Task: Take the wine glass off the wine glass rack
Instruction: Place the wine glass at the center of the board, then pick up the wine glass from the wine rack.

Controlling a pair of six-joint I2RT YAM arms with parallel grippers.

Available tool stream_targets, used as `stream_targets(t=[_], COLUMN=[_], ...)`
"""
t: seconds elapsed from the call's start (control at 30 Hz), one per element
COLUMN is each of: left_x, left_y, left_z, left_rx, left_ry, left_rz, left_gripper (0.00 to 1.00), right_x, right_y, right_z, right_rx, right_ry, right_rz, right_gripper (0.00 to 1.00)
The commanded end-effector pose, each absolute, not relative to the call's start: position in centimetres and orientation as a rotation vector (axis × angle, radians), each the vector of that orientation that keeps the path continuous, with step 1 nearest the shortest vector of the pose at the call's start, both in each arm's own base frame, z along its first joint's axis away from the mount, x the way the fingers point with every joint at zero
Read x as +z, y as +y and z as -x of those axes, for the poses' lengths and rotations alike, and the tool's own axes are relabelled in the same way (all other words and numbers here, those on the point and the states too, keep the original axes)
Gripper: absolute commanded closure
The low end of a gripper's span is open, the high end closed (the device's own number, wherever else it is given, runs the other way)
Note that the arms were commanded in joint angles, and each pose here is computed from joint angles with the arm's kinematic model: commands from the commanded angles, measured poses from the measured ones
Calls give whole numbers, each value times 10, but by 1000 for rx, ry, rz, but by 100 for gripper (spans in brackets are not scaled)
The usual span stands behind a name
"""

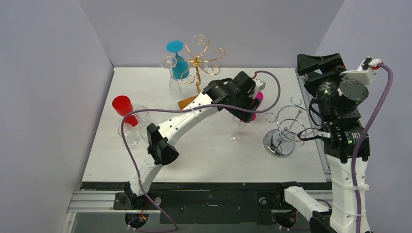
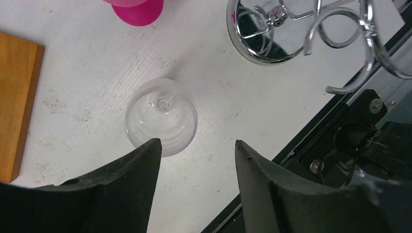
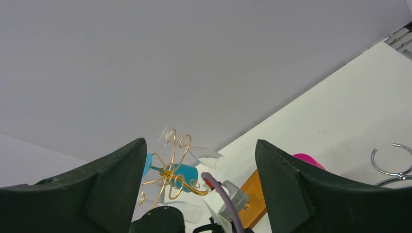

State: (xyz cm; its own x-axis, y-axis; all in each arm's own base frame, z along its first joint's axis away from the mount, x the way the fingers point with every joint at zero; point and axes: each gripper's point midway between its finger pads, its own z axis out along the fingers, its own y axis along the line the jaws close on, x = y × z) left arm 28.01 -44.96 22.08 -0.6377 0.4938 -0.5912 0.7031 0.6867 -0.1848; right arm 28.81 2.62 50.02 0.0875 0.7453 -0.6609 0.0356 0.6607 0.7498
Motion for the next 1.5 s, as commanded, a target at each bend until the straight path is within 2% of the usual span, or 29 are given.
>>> stream_targets(t=[0.0,0.3,0.5,0.67,0.87,1.03,1.27,1.47], left_x=[301,384,432,461,462,441,433,423], left_y=[-452,-421,-346,-253,-158,-120,-110,-101], left_z=[-270,-259,-281,-299,-323,-349,-381,-406], left_rx=[-729,-864,-855,-815,-857,-988,-1179,-1222], left_ry=[2216,2060,1982,1903,1840,1818,1736,1708], left_rz=[-873,-759,-494,-202,100,279,365,440], left_gripper=[46,45,45,45,45,47,50,53], right_x=[515,512,506,498,487,477,467,466], right_y=[26,32,49,55,66,76,80,80], right_z=[-286,-290,-304,-314,-327,-336,-342,-343], right_rx=[622,642,699,723,767,804,805,801], right_ry=[1353,1372,1435,1461,1494,1519,1549,1550], right_rz=[-689,-673,-624,-630,-626,-624,-617,-621], right_gripper=[23,23,23,23,23,24,24,24])
